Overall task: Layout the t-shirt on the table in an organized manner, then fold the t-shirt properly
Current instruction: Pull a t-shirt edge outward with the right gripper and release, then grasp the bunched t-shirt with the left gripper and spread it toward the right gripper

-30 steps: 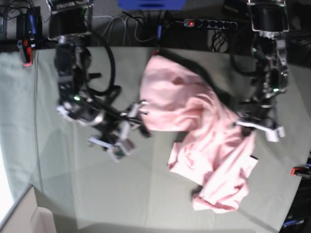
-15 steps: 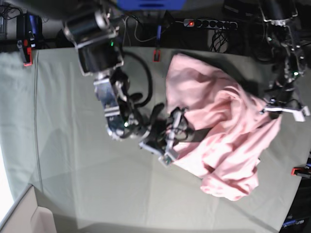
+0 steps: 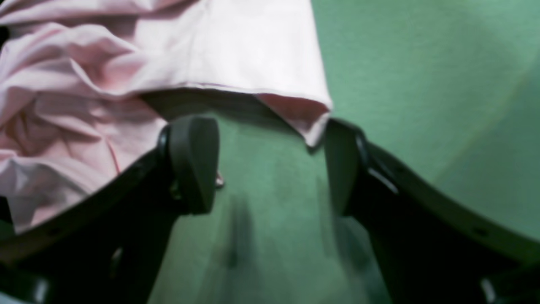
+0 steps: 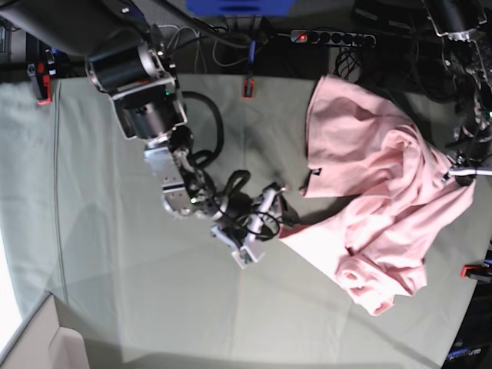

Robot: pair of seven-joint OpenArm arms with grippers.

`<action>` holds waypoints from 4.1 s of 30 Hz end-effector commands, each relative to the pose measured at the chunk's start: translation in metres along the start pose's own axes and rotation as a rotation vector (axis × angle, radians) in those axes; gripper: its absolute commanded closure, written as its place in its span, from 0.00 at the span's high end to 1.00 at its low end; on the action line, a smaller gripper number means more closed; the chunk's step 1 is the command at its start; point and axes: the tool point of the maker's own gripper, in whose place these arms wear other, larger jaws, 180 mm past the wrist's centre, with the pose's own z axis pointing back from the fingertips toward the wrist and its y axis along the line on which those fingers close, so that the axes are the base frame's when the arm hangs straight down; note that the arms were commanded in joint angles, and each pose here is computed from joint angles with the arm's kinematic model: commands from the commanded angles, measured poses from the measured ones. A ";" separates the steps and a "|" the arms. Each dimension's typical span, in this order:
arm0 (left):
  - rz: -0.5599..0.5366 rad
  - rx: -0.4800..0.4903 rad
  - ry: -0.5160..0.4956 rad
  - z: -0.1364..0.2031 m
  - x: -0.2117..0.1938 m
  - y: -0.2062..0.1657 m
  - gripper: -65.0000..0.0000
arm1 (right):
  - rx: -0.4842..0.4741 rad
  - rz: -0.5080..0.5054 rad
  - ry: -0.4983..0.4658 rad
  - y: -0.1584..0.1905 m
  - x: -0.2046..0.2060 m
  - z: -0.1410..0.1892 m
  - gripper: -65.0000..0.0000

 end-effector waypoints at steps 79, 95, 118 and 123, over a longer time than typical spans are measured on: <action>-0.033 0.032 -0.049 0.022 0.011 0.022 0.01 | -0.105 -0.064 -0.218 -0.016 0.046 -0.017 0.00; -0.018 -0.070 0.132 0.025 -0.017 -0.028 0.45 | -0.286 -0.082 -0.323 -0.079 0.020 0.065 0.01; -0.343 -0.293 0.221 -0.010 -0.082 -0.243 0.92 | -0.467 0.065 -0.198 -0.107 -0.020 0.185 0.47; -0.442 -0.303 0.200 -0.028 -0.116 -0.259 0.92 | -0.540 0.021 -0.196 -0.124 -0.035 0.209 0.47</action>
